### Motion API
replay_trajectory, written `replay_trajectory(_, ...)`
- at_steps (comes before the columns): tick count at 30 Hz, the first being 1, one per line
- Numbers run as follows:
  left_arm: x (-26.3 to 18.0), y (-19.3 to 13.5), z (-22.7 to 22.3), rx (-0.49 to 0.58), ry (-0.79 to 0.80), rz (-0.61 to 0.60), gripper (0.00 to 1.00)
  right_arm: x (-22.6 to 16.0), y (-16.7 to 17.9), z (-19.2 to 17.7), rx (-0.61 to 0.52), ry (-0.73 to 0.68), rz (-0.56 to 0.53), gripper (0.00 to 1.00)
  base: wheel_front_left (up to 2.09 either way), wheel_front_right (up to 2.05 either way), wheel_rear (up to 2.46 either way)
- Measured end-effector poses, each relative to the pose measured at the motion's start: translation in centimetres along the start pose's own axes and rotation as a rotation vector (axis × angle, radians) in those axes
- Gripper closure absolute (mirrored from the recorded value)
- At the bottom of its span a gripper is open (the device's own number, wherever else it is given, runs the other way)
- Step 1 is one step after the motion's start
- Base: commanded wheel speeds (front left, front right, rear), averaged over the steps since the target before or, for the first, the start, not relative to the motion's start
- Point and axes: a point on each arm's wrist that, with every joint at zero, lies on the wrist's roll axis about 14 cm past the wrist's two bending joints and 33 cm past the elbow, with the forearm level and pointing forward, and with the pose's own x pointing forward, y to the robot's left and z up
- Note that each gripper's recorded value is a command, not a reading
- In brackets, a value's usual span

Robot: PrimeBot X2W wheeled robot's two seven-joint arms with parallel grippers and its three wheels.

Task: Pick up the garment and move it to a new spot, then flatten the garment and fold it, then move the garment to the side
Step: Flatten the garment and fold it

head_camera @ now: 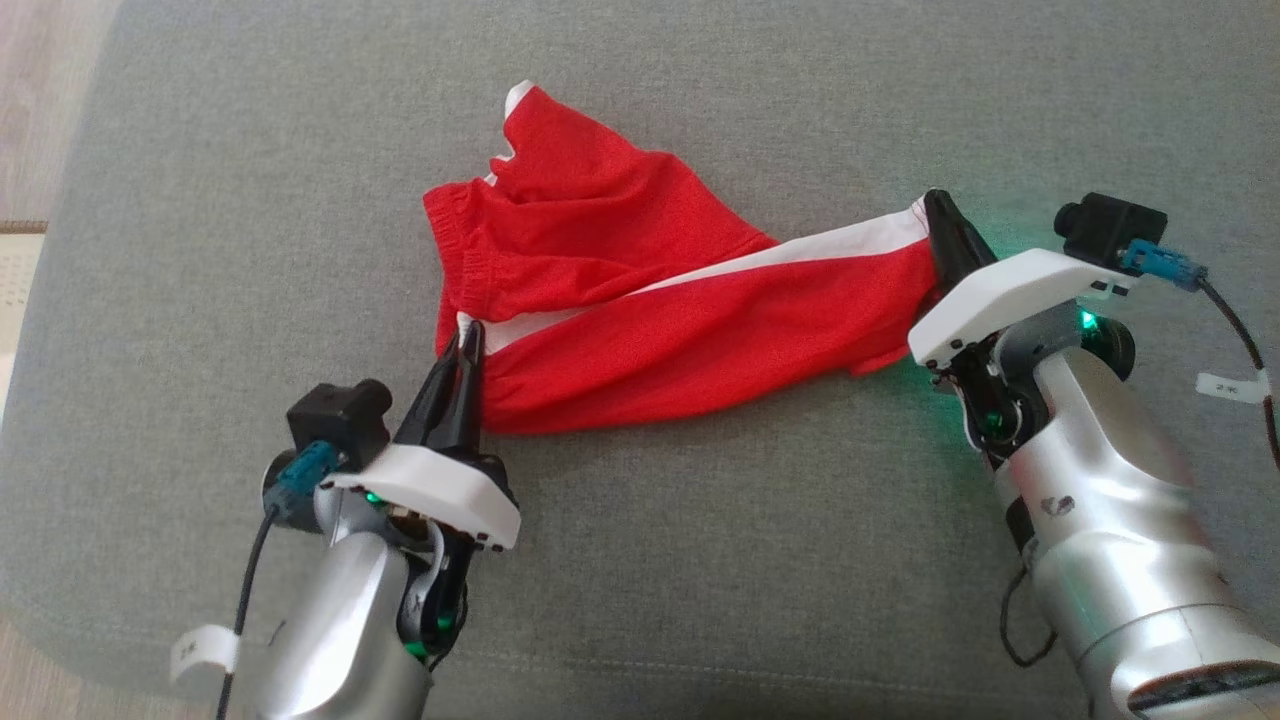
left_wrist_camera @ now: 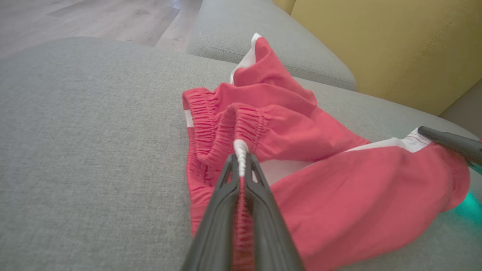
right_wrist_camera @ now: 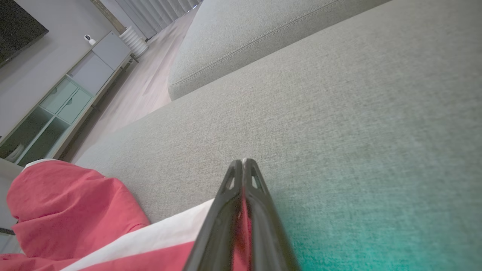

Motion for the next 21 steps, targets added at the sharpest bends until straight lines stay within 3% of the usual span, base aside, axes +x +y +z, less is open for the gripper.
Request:
replay_trajectory(5, 0.1, 0.0, 0.7, 0.001, -0.018, 0.002, 1.00, -0.4, 0.0, 1.0, -0.007, -0.034, -0.002, 1.00, 0.00, 0.00, 0.00)
replay_trajectory(10, 0.6, -0.6, 3.7, 0.034, -0.102, -0.029, 1.00, -1.4, 1.3, 4.4, -0.003, -0.152, 0.032, 1.00, 0.00, 0.00, 0.00)
replay_trajectory(21, 2.2, -5.3, 21.7, 0.208, -0.517, -0.211, 1.00, -7.9, 5.3, 17.9, -0.010, -0.559, 0.150, 1.00, 0.00, 0.00, 0.00)
